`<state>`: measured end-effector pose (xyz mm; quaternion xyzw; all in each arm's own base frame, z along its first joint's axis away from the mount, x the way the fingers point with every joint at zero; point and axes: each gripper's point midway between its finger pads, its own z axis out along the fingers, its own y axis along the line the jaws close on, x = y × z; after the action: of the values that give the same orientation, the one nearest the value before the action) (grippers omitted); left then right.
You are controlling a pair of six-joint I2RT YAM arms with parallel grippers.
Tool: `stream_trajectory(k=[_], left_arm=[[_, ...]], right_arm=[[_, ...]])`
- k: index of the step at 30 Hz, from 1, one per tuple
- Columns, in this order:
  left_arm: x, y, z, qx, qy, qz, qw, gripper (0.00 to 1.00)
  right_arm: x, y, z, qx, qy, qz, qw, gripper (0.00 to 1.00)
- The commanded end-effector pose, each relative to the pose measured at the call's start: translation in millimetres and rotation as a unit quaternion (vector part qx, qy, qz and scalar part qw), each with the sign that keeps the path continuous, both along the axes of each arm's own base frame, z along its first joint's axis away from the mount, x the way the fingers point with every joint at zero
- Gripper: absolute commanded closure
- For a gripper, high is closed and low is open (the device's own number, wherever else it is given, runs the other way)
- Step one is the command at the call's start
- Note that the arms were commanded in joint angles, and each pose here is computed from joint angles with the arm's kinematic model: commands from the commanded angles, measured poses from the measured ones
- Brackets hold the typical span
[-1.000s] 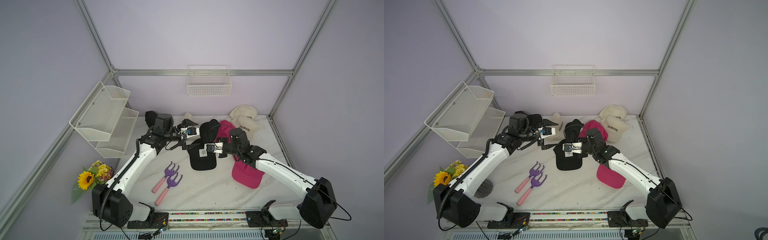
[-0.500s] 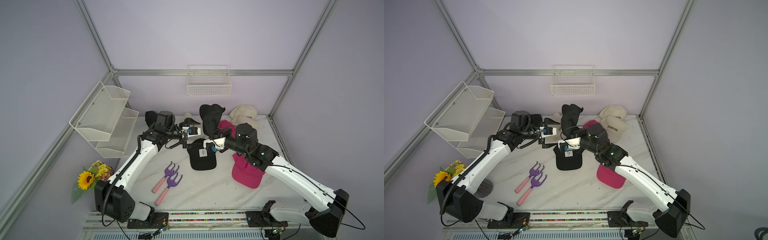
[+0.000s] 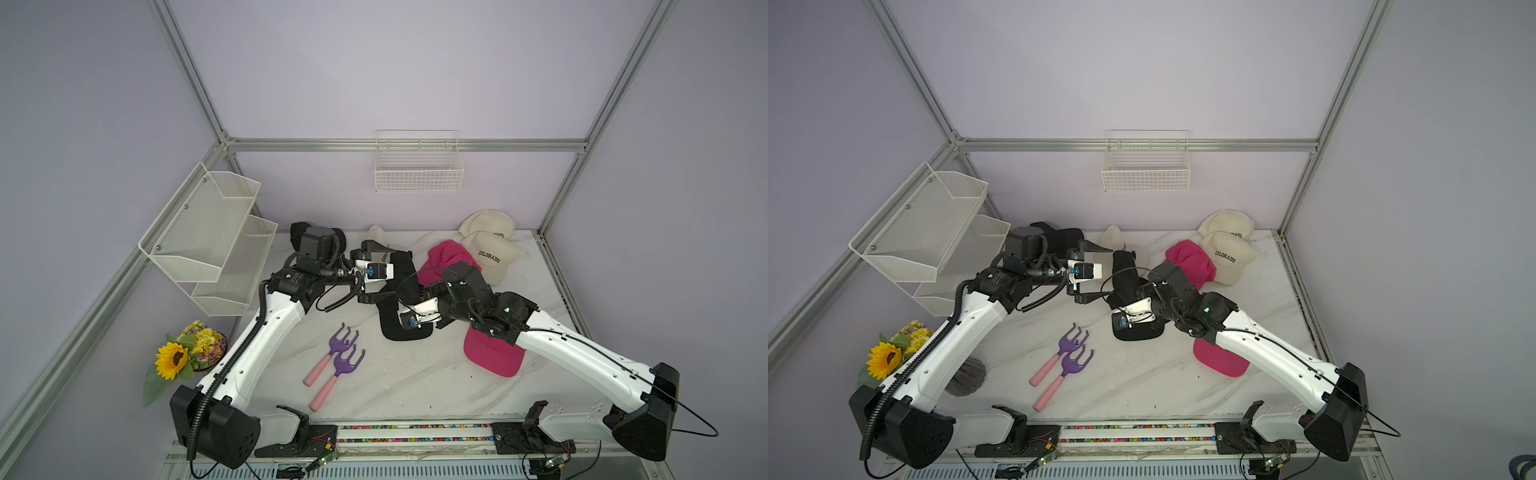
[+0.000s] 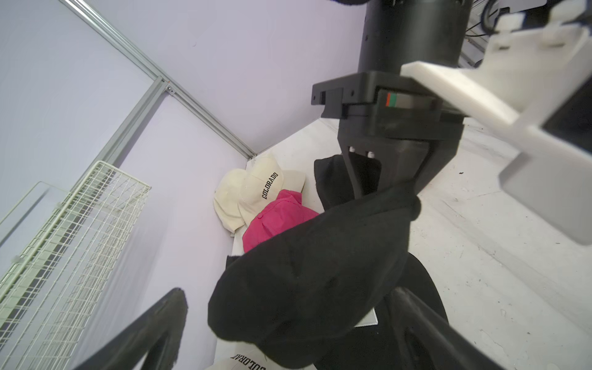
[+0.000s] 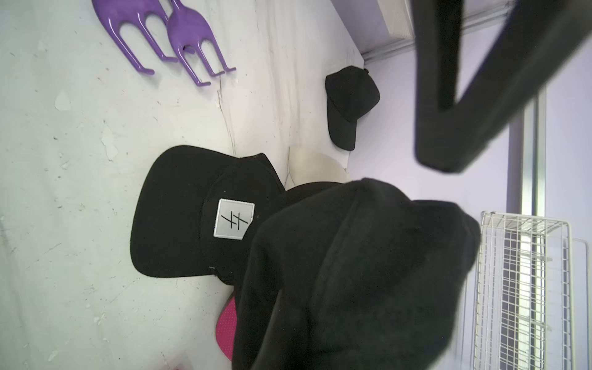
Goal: Stack the baseball caps by color
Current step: Pick up the baseball cap from the center of the board.
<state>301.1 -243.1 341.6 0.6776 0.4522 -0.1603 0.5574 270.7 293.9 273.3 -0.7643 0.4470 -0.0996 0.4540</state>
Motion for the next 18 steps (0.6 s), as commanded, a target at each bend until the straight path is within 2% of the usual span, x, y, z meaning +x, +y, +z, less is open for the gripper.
stream_trajectory(k=[1, 5, 6, 10, 18], left_arm=[[-10, -6, -8, 0.030, 0.007, -0.035, 0.999, 0.01], [-8, -13, -14, 0.070, -0.006, -0.031, 0.997, 0.09], [-2, -17, -25, 0.081, 0.008, -0.034, 0.996, 0.11], [-1, -23, -27, 0.091, 0.017, -0.044, 0.995, 0.21], [-16, -30, -20, 0.089, 0.014, -0.073, 0.993, 0.16]], right_arm=[[-6, 7, 46, 0.055, -0.053, 0.024, 0.997, 1.00], [-5, 4, 43, 0.038, -0.063, 0.025, 0.997, 1.00], [-5, 5, 45, 0.040, -0.068, 0.028, 0.997, 1.00], [-4, 7, 47, 0.037, -0.075, 0.034, 0.996, 1.00], [6, 6, 29, -0.001, -0.076, 0.025, 0.997, 1.00]])
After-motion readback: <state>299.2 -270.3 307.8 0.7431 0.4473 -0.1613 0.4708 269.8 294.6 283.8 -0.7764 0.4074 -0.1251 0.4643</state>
